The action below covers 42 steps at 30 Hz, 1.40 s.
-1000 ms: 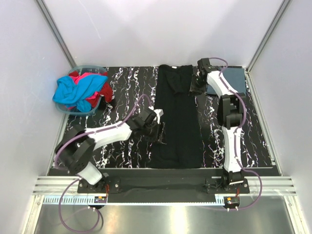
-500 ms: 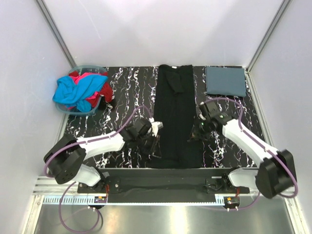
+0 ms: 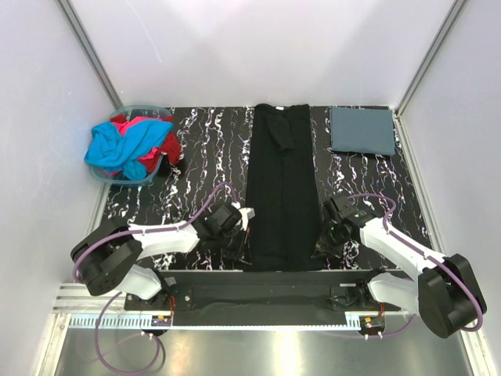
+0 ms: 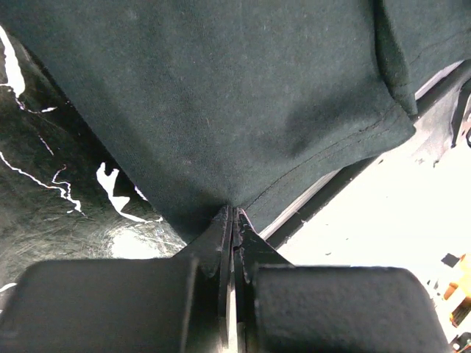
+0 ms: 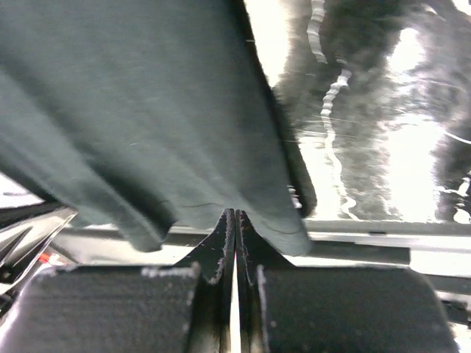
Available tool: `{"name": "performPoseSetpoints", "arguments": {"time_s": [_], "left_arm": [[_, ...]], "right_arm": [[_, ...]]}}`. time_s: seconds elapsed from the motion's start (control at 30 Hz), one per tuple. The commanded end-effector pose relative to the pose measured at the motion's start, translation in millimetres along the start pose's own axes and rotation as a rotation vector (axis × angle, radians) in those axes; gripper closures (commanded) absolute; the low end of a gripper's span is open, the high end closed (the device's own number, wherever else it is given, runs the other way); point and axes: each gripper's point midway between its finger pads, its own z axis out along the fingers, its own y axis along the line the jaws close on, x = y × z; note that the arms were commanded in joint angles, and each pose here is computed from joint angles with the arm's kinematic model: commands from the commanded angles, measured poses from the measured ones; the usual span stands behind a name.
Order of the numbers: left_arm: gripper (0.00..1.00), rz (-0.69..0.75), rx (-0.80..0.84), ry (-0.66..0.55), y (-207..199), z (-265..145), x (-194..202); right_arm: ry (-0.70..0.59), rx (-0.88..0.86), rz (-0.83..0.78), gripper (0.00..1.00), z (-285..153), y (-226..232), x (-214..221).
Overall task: Fold and stack the t-shirts
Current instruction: Fold the tshirt
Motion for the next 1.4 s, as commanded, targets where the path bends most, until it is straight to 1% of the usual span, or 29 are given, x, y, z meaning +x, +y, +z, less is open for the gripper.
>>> {"name": "performPoseSetpoints", "arguments": {"time_s": [0.0,0.13,0.17,0.2,0.3,0.4,0.5,0.6,0.73,0.83,0.97,1.0,1.13,1.23,1.27,1.33,1.37], "left_arm": [[1.00,-0.007,-0.036,-0.048,4.2,-1.2,-4.6],[0.98,0.009,-0.030,-0.085,-5.2,-13.0,-13.8],[0.98,0.014,-0.065,-0.087,0.5,-16.7,-13.6],[0.98,0.029,-0.068,-0.118,-4.5,-24.7,-21.2],[0.97,0.049,-0.117,-0.141,0.8,-35.8,-24.2],[0.96,0.071,-0.070,-0.164,-12.8,-43.6,-30.0],[0.94,0.092,-0.024,-0.178,-26.4,-48.0,-35.8],[0.94,0.116,0.008,-0.187,-34.7,-51.0,-39.7],[0.92,0.161,0.032,-0.185,-39.6,-53.7,-39.9],[0.92,0.180,0.039,-0.210,-42.3,-58.8,-42.4],[0.91,0.223,0.086,-0.230,-56.1,-66.7,-47.9],[0.91,0.228,0.092,-0.233,-57.8,-67.5,-49.2],[0.91,0.243,0.123,-0.238,-64.8,-68.5,-51.1],[0.85,0.239,0.138,-0.248,-61.7,-68.0,-45.8],[0.80,0.240,0.140,-0.251,-61.4,-68.6,-45.1],[0.74,0.249,0.136,-0.261,-58.8,-70.0,-43.5],[0.68,0.248,0.129,-0.262,-55.3,-69.0,-41.6]], "right_arm": [[-0.080,0.017,0.039,1.00,-0.9,-1.2,-11.7],[-0.092,0.058,0.075,1.00,-1.0,-7.1,-13.7],[-0.096,0.070,0.088,1.00,-0.3,-9.1,-13.9],[-0.102,0.071,0.097,1.00,-1.8,-9.1,-14.6],[-0.103,0.082,0.122,1.00,-7.0,-10.6,-12.8],[-0.120,0.116,0.152,1.00,-11.3,-18.4,-11.7],[-0.098,0.140,0.194,1.00,-5.0,-26.7,-4.2],[-0.116,0.151,0.218,1.00,-2.8,-26.8,-5.2],[-0.125,0.195,0.253,1.00,-1.9,-29.4,-6.4],[-0.143,0.226,0.276,1.00,-0.9,-32.3,-8.5],[-0.153,0.253,0.295,1.00,0.2,-33.3,-10.3],[-0.174,0.254,0.292,1.00,-0.2,-32.1,-14.7],[-0.188,0.276,0.280,1.00,1.0,-30.4,-19.1],[-0.181,0.297,0.269,1.00,2.7,-30.1,-19.1],[-0.179,0.299,0.266,1.00,3.4,-28.9,-18.0],[-0.190,0.296,0.274,1.00,3.2,-27.3,-19.0],[-0.191,0.290,0.274,1.00,3.0,-26.6,-18.7]]}}
